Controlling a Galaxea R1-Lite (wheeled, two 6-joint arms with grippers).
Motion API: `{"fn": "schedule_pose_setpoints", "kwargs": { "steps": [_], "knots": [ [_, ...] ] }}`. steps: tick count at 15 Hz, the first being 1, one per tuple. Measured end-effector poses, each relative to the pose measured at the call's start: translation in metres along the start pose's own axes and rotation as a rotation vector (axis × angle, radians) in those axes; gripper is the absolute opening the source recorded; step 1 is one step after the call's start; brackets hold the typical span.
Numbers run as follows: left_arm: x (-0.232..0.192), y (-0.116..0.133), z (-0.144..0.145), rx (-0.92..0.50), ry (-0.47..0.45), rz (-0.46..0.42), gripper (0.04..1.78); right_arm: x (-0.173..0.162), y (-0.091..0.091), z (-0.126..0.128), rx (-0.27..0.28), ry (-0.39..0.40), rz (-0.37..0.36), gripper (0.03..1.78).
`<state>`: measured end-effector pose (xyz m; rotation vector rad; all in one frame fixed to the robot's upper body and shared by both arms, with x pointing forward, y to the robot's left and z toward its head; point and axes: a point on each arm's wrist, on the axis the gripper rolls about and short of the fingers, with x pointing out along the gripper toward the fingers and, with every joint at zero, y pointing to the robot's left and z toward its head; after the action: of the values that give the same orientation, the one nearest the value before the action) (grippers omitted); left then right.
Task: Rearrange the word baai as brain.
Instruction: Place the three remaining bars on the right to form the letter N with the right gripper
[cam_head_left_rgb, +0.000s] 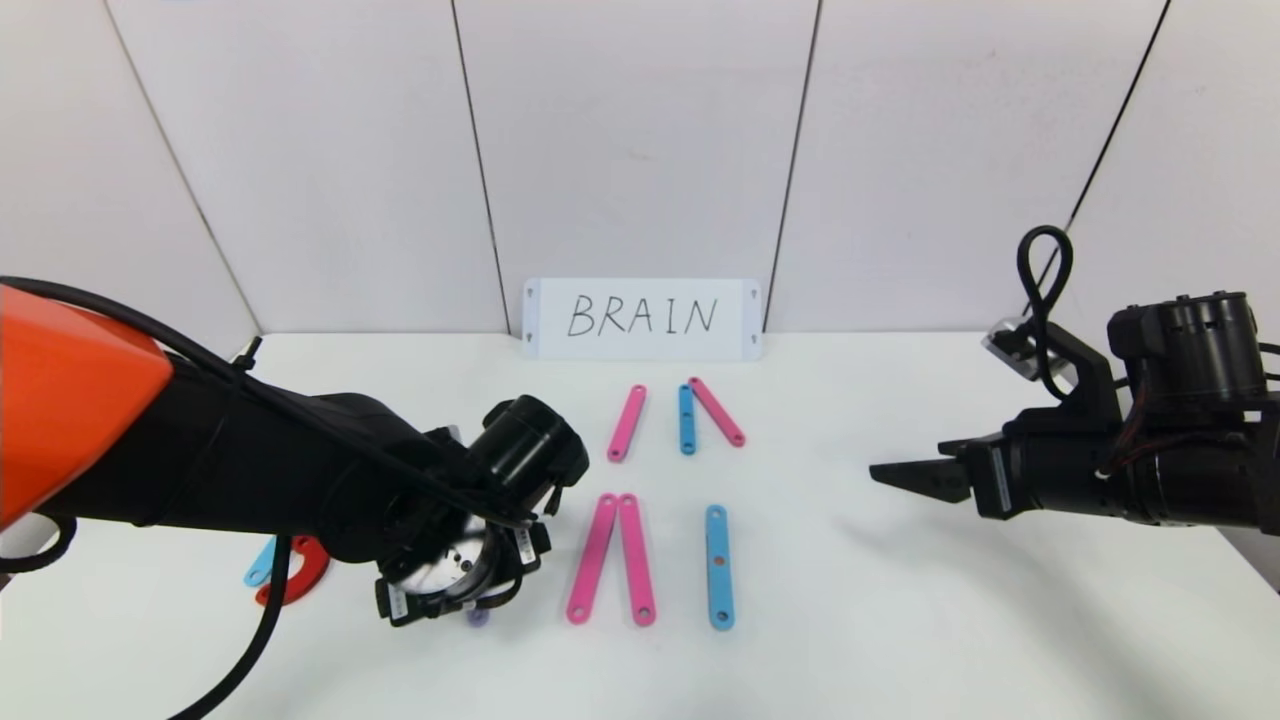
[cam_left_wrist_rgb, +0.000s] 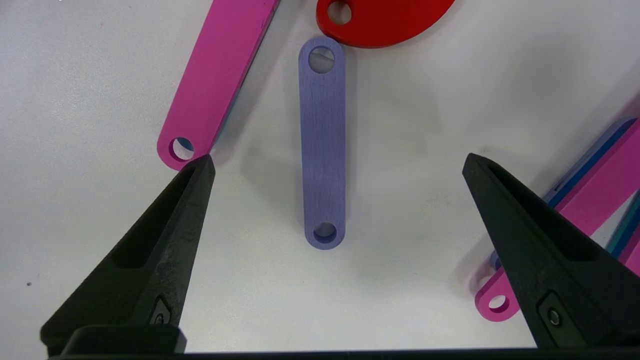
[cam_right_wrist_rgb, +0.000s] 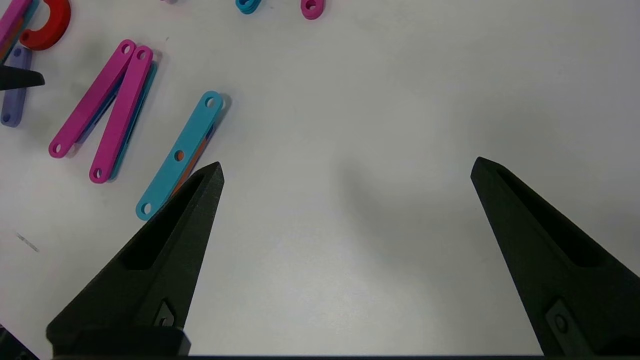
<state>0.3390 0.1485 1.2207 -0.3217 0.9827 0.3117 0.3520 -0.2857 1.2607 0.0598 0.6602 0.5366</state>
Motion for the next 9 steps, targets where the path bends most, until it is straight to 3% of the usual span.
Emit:
{"fn": "schedule_pose_setpoints", "kwargs": {
  "steps": [5, 9],
  "knots": [
    [-0.018, 0.006, 0.005, -0.001, -0.010, -0.045, 1.73, 0.000, 0.000, 0.000, -0.001, -0.002, 0.000, 1.73],
    [-0.044, 0.017, 0.013, 0.073, 0.018, -0.160, 1.73, -0.001, 0.000, 0.000, -0.001, -0.002, 0.000, 1.73]
  ]
}}
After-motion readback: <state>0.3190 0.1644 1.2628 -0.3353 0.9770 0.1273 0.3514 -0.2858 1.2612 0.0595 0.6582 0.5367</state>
